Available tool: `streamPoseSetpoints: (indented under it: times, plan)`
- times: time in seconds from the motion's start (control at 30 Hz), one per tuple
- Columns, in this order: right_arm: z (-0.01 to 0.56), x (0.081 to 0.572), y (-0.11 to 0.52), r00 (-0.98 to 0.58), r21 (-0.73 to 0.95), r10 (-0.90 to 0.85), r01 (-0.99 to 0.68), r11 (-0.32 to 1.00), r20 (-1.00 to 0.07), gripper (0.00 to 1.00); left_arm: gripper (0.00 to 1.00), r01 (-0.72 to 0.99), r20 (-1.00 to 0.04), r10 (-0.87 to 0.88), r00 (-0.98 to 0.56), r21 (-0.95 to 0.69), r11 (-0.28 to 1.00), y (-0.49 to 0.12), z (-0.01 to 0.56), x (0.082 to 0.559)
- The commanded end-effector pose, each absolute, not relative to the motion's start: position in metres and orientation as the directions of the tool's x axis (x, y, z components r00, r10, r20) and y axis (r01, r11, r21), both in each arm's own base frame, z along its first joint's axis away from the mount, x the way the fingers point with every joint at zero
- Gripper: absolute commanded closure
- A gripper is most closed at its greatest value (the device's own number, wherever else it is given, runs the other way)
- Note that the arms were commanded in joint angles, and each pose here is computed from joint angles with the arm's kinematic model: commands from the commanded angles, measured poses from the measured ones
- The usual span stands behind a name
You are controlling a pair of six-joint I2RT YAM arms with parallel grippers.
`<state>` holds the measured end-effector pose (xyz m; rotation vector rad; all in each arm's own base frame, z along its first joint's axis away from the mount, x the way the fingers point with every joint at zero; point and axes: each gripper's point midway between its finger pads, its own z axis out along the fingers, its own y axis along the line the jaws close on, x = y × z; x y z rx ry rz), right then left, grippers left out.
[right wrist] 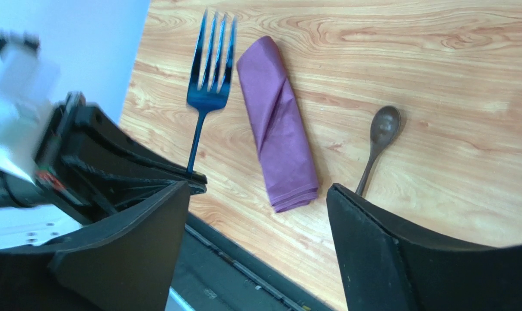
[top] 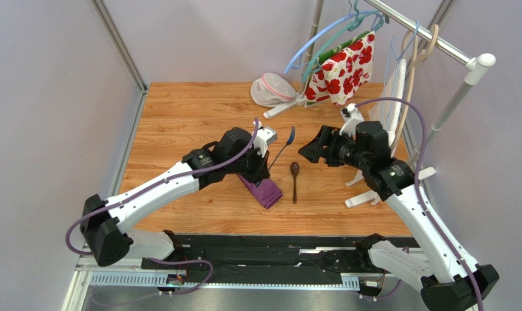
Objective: Fold the napkin into a case and place the utensils inside
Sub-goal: Pass from the right arm to the left, then pass from the left arm to the right
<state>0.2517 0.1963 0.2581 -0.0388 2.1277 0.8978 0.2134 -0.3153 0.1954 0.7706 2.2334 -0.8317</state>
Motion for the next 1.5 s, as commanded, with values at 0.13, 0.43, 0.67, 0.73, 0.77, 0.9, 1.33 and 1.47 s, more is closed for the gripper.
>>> streamPoseSetpoints:
  times: [0.13, 0.43, 0.67, 0.73, 0.77, 0.9, 1.33, 1.47]
  plan:
    - [0.294, 0.203, 0.186, -0.862, 0.775, 0.302, -0.15, 0.614, -0.406, 0.18, 1.0, 0.774, -0.828, 0.555, -0.077, 0.301, 0.556, -0.272, 0.255, 0.205]
    - [0.349, 0.166, 0.164, -0.855, 0.776, 0.29, -0.186, 0.602, -0.429, 0.18, 1.0, 0.45, -0.629, 0.729, 0.27, 0.752, 0.483, -0.24, 0.286, 0.248]
    - [0.337, 0.174, 0.189, -0.931, 0.858, 0.243, -0.119, 0.5, -0.271, 0.23, 1.0, 0.277, -0.463, 0.799, 0.385, 0.883, 0.379, -0.249, 0.297, 0.255]
    - [0.329, 0.175, 0.194, -0.941, 0.854, 0.219, -0.117, 0.506, -0.259, 0.23, 1.0, 0.269, -0.445, 0.8, 0.402, 0.893, 0.361, -0.257, 0.295, 0.255]
    - [0.326, 0.178, 0.195, -0.942, 0.854, 0.217, -0.116, 0.508, -0.257, 0.23, 1.0, 0.269, -0.432, 0.805, 0.408, 0.899, 0.346, -0.26, 0.293, 0.255]
    - [0.307, 0.184, 0.2, -0.955, 0.86, 0.204, -0.085, 0.503, -0.214, 0.3, 1.0, 0.267, -0.395, 0.811, 0.432, 0.915, 0.303, -0.274, 0.285, 0.253]
    - [0.286, 0.207, 0.198, -0.945, 0.832, 0.263, -0.018, 0.554, -0.195, 0.49, 1.0, 0.23, -0.335, 0.812, 0.477, 0.94, 0.252, -0.285, 0.282, 0.248]
    - [0.281, 0.211, 0.197, -0.944, 0.824, 0.267, -0.009, 0.566, -0.194, 0.59, 1.0, 0.221, -0.319, 0.815, 0.484, 0.946, 0.239, -0.286, 0.279, 0.247]
